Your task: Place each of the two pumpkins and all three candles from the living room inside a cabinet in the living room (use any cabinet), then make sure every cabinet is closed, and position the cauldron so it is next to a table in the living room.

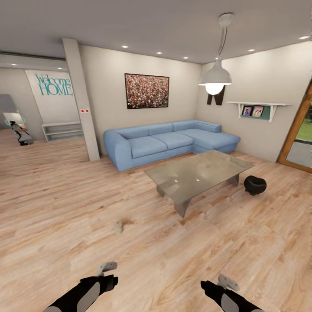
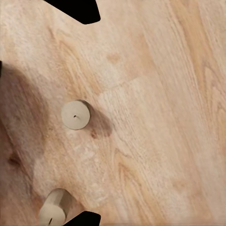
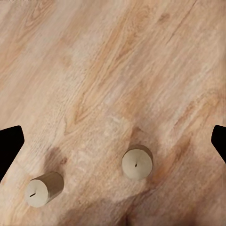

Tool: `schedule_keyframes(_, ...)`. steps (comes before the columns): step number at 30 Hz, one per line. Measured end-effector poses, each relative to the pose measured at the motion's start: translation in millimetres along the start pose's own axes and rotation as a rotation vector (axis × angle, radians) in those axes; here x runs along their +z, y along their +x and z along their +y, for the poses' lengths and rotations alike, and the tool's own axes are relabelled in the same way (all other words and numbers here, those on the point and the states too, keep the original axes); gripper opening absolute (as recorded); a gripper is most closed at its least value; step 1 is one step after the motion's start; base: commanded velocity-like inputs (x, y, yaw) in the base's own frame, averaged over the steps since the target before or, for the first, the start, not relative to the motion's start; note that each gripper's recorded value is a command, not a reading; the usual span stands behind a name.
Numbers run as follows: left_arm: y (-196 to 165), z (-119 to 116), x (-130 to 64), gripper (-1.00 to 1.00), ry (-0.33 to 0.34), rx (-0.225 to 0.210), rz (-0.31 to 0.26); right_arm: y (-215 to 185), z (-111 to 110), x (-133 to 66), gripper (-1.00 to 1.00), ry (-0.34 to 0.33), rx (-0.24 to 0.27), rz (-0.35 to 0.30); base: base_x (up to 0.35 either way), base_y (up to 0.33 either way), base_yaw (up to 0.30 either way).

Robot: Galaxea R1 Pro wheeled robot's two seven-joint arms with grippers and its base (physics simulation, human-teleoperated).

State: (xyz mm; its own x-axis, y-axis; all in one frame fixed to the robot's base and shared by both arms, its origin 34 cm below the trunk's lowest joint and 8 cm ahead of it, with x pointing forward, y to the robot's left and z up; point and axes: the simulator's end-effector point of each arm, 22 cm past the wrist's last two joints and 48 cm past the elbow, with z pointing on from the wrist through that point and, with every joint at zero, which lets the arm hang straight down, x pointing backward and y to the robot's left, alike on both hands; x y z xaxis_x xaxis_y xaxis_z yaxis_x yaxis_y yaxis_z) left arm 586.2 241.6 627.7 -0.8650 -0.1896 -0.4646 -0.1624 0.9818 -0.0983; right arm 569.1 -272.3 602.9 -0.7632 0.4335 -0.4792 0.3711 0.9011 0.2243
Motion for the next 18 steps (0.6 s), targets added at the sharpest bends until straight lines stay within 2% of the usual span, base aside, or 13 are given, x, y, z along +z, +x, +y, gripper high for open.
schedule_keyframes(4, -0.1, 0.0, -0.2, 1.00, 0.000, 0.000, 0.000, -0.1, 0.0, -0.2, 1.00, 0.000, 0.000, 0.000, 0.146, 0.140, -0.087)
schedule_keyframes(12, -0.3, -0.1, -0.2, 1.00, 0.000, 0.001, -0.001, -0.1, -0.1, -0.1, 1.00, 0.000, 0.000, 0.000, 0.085, 0.019, -0.202)
schedule_keyframes(18, -0.2, 0.1, -0.1, 1.00, 0.000, 0.002, -0.001, -0.1, -0.1, -0.1, 1.00, 0.001, 0.000, 0.000, 0.087, -0.014, -0.046)
